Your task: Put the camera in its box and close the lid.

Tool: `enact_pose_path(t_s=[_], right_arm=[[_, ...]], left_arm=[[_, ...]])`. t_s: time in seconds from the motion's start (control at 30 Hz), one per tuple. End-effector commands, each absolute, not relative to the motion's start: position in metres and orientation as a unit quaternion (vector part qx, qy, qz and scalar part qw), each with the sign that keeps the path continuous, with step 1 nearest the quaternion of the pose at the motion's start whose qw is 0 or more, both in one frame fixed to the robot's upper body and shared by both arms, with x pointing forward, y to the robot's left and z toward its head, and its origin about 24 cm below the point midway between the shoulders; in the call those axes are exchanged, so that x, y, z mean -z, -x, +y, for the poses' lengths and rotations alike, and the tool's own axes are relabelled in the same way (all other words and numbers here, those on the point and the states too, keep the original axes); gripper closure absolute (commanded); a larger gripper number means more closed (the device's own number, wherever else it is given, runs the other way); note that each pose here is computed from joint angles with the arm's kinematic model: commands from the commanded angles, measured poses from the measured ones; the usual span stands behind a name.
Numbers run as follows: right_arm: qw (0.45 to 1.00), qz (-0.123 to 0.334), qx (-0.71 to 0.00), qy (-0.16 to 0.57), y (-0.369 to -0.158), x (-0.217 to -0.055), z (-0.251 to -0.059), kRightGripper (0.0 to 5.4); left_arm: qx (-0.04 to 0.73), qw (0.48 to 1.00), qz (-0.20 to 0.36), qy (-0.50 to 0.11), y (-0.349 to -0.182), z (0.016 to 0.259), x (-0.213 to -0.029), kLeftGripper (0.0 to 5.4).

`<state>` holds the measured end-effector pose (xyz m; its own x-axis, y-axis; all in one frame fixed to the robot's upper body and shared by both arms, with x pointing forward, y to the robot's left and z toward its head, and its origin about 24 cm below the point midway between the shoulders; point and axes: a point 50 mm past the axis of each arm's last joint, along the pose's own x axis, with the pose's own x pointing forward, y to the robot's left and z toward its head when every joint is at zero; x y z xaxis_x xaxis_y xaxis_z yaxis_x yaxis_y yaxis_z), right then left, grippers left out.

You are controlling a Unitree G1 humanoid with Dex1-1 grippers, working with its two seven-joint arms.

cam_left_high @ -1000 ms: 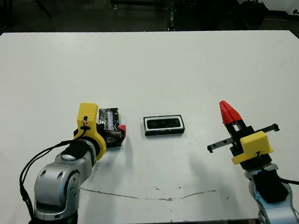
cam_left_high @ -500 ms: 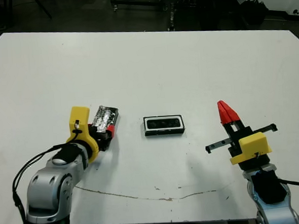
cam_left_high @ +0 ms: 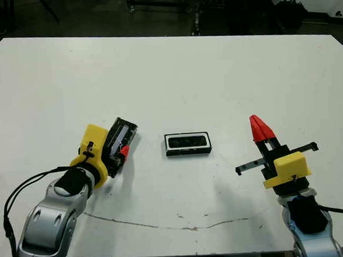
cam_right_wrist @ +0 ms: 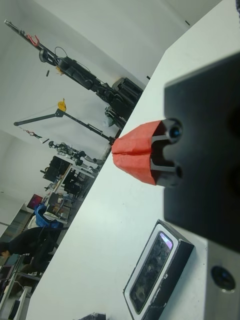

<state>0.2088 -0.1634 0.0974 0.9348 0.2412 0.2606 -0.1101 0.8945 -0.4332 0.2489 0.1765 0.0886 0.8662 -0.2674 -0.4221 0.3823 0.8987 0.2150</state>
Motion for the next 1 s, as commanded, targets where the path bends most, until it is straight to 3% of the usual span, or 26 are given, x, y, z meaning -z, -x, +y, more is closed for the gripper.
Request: enact_pose_path(t_s=[0.03, 0.5, 0.73, 0.87, 1.0], right_arm=[[0.962, -0.151, -0.086, 0.212, -0.208, -0.094, -0.165, 5.40], [0.963, -0.139, -0.084, 0.217, -0.206, -0.089, -0.164, 5.40], [0.961, -0.142, -0.090, 0.220, -0.207, -0.089, -0.161, 5.40], [0.959, -0.145, -0.093, 0.224, -0.207, -0.089, -0.161, 5.40], [0.959, -0.144, -0.093, 0.227, -0.207, -0.090, -0.163, 5.40]], left_arm=[[0.202, 0.947, 0.179, -0.172, -0.253, 0.187, -0.092, 2.25], [0.393, 0.897, 0.122, -0.159, -0.305, 0.205, -0.142, 2.25], [0.471, 0.854, 0.119, -0.186, -0.332, 0.198, -0.141, 2.25], [0.518, 0.820, 0.119, -0.212, -0.338, 0.189, -0.138, 2.25], [0.554, 0.800, 0.126, -0.194, -0.343, 0.178, -0.133, 2.25]])
